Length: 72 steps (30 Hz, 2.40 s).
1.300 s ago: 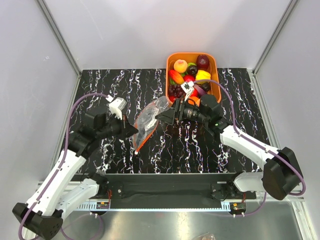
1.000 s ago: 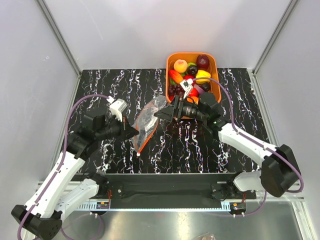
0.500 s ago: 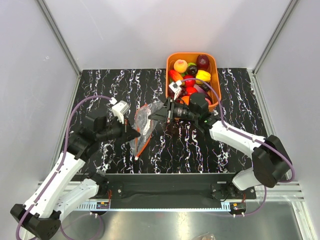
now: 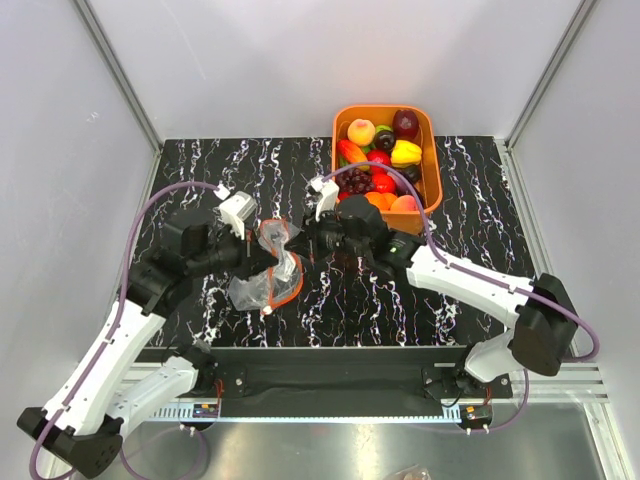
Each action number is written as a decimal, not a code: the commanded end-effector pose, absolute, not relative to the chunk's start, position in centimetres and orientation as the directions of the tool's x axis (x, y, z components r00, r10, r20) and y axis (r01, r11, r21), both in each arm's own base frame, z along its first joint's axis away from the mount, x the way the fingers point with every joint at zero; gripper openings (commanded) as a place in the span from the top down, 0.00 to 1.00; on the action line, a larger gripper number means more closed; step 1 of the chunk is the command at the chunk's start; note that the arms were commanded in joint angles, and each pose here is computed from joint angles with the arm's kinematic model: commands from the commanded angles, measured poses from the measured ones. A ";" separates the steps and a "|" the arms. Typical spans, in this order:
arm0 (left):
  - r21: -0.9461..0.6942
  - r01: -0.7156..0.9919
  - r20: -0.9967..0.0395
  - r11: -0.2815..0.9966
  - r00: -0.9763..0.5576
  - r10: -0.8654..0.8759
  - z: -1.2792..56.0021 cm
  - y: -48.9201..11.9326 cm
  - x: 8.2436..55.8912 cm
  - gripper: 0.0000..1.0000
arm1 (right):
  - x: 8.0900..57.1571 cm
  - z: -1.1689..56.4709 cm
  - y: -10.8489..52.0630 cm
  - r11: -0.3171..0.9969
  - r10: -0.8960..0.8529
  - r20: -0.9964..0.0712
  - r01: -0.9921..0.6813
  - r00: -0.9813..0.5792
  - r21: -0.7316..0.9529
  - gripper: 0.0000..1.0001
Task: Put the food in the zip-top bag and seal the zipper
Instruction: Open the zipper of the food storage bag.
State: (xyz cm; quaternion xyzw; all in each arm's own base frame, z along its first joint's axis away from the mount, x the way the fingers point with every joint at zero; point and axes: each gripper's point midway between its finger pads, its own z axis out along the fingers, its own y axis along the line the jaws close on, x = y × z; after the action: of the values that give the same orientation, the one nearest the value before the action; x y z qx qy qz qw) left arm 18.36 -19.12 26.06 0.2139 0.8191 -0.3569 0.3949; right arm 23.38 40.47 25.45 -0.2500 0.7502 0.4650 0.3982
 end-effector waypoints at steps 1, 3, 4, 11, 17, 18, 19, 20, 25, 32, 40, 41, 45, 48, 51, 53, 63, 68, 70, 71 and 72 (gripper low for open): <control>-0.379 0.657 -0.839 0.652 -0.541 0.057 28.7 -19.0 18.5 1.00 | 27.9 23.3 36.5 0.753 -0.074 -0.873 -0.601 -0.482 0.268 1.00; -0.379 0.652 -0.834 0.657 -0.548 0.062 28.7 -18.7 18.2 1.00 | 29.8 22.0 33.8 0.866 -0.088 -0.868 -0.469 -0.488 0.176 1.00; -0.378 0.653 -0.835 0.656 -0.547 0.063 28.8 -18.7 18.1 1.00 | 30.4 21.6 32.9 0.895 -0.097 -0.869 -0.425 -0.486 0.138 1.00; -0.335 0.600 -0.814 0.727 -0.573 0.098 27.6 -16.9 17.9 1.00 | 32.5 21.1 28.0 0.988 -0.073 -0.882 -0.156 -0.465 0.000 1.00; -0.303 0.570 -0.780 0.764 -0.608 0.144 24.9 -16.1 18.2 1.00 | 29.8 23.4 32.1 0.881 -0.008 -0.900 -0.428 -0.435 0.199 0.72; -0.302 0.575 -0.789 0.760 -0.599 0.140 25.0 -16.3 18.4 1.00 | 28.8 23.8 33.2 0.837 -0.002 -0.897 -0.492 -0.442 0.241 0.71; -0.305 0.574 -0.790 0.760 -0.598 0.135 25.1 -16.3 18.5 1.00 | 28.2 24.3 33.8 0.803 0.003 -0.897 -0.534 -0.441 0.266 0.69; -0.306 0.576 -0.793 0.758 -0.595 0.132 25.1 -16.4 18.5 1.00 | 27.7 25.0 34.5 0.767 0.013 -0.905 -0.576 -0.425 0.281 0.58; -0.308 0.615 -0.811 0.725 -0.569 0.138 25.8 -17.2 18.5 1.00 | 25.0 25.9 35.9 0.638 -0.032 -0.910 -0.710 -0.412 0.299 0.24; -0.283 0.633 -0.808 0.720 -0.562 0.177 25.5 -17.2 17.9 1.00 | 23.3 28.6 35.6 0.433 0.012 -0.903 -0.812 -0.430 0.392 0.15; -0.288 0.655 -0.814 0.699 -0.551 0.182 25.3 -17.4 17.0 1.00 | 25.2 30.1 34.1 0.345 0.039 -0.860 -0.801 -0.509 0.490 0.10; -0.288 0.657 -0.815 0.696 -0.550 0.182 25.4 -17.4 17.0 1.00 | 25.3 30.3 34.3 0.335 0.039 -0.857 -0.801 -0.514 0.496 0.08; -0.288 0.672 -0.818 0.683 -0.543 0.190 25.6 -17.7 16.6 1.00 | 25.1 29.8 35.2 0.271 -0.001 -0.856 -0.824 -0.517 0.498 0.05; -0.285 0.683 -0.825 0.673 -0.532 0.191 26.2 -17.7 16.3 1.00 | 24.5 29.6 35.7 0.192 -0.041 -0.846 -0.835 -0.532 0.516 0.09; -0.277 0.697 -0.838 0.662 -0.513 0.189 26.8 -17.6 16.0 1.00 | 24.6 28.7 36.2 0.173 -0.067 -0.819 -0.815 -0.570 0.553 0.12; -0.283 0.708 -0.844 0.647 -0.504 0.184 27.2 -17.8 15.6 1.00 | 24.8 28.1 36.5 0.165 -0.066 -0.807 -0.804 -0.587 0.571 0.12; -0.285 0.741 -0.854 0.608 -0.484 0.190 28.1 -18.2 14.7 1.00 | 22.2 29.1 37.3 -0.076 -0.090 -0.819 -0.816 -0.566 0.573 0.30; -0.276 0.735 -0.857 0.619 -0.480 0.188 28.2 -18.1 15.1 1.00 | 21.0 29.5 37.0 -0.144 -0.090 -0.823 -0.810 -0.561 0.569 0.55; -0.275 0.731 -0.856 0.625 -0.482 0.188 28.2 -18.1 15.3 1.00 | 20.5 29.4 36.9 -0.159 -0.094 -0.823 -0.808 -0.559 0.567 0.68; -0.271 0.728 -0.857 0.629 -0.481 0.187 28.2 -18.0 15.4 1.00 | 20.4 29.4 36.7 -0.157 -0.093 -0.824 -0.809 -0.560 0.567 0.73; -0.270 0.727 -0.857 0.631 -0.480 0.186 28.3 -18.0 15.5 1.00 | 20.4 29.3 36.7 -0.154 -0.092 -0.823 -0.808 -0.561 0.568 0.76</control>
State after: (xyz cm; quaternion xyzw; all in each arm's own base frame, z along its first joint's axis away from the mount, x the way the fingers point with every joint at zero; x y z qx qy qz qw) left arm 14.93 -17.61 25.79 0.2764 0.8212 -0.3141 0.3881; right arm 21.54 37.11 27.93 -0.3586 0.6229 0.6418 0.2676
